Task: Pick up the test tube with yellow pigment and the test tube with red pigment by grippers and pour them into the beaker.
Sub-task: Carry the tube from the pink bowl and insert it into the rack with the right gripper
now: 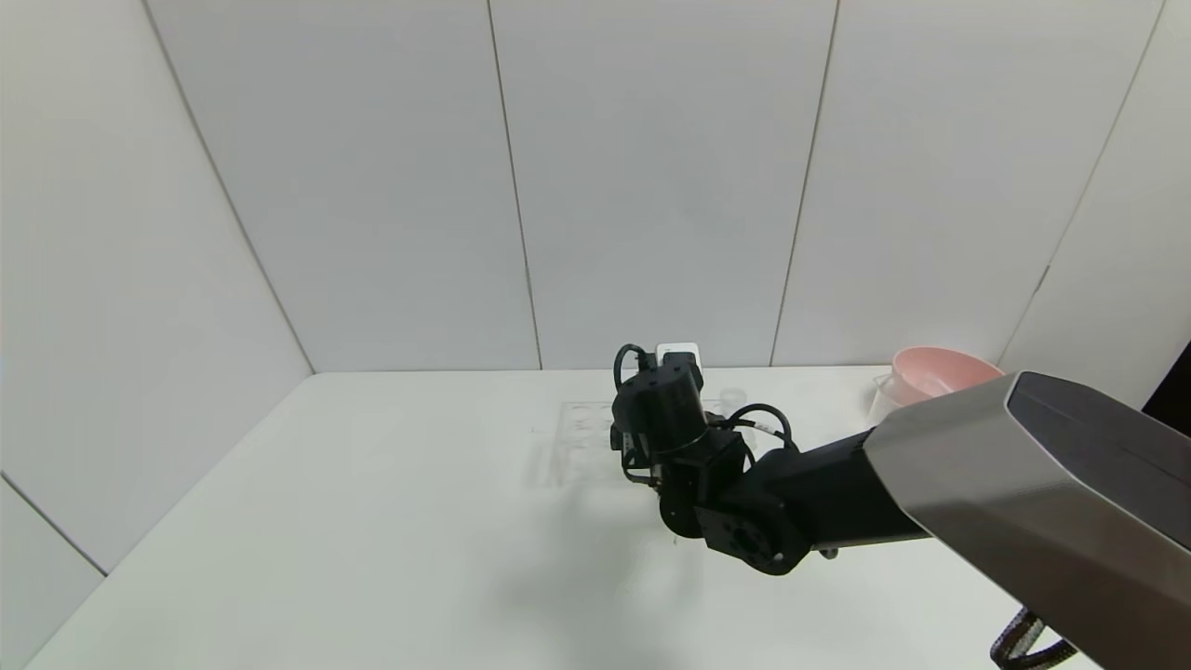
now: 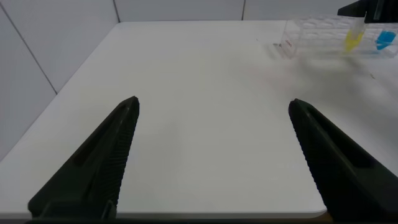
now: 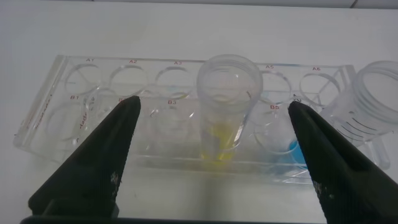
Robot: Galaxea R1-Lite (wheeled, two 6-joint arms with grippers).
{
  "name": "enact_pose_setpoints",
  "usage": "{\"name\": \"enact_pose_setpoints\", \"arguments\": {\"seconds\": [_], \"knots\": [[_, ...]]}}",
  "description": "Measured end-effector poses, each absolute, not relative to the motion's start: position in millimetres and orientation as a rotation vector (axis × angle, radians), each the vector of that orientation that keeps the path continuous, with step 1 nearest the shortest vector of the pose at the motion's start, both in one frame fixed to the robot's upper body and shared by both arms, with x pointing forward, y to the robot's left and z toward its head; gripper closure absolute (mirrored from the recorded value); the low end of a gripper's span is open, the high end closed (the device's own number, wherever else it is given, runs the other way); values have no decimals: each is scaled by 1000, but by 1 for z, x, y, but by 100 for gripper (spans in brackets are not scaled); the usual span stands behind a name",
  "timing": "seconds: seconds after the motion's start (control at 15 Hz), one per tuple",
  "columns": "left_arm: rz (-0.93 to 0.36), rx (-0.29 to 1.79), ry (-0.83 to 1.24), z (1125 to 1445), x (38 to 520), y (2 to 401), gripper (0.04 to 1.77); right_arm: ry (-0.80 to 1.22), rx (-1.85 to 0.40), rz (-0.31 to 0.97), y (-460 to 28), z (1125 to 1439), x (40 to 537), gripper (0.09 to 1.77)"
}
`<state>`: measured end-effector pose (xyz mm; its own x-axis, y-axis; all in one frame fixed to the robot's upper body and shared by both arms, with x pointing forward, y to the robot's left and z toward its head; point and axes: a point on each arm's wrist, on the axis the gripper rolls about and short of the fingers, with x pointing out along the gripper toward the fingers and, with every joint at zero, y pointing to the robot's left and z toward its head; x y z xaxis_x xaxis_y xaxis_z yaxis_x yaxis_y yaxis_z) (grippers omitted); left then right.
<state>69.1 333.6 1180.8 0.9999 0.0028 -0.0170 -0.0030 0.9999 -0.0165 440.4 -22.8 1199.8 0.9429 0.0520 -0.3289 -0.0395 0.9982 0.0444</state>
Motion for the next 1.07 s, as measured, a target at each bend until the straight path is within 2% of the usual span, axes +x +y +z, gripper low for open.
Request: {"name": "enact_pose_setpoints", "arguments": {"seconds": [1.07], "knots": [[3,-17,17,1181,69,334,9,336,39,48,-23,1196,442,18]]}}
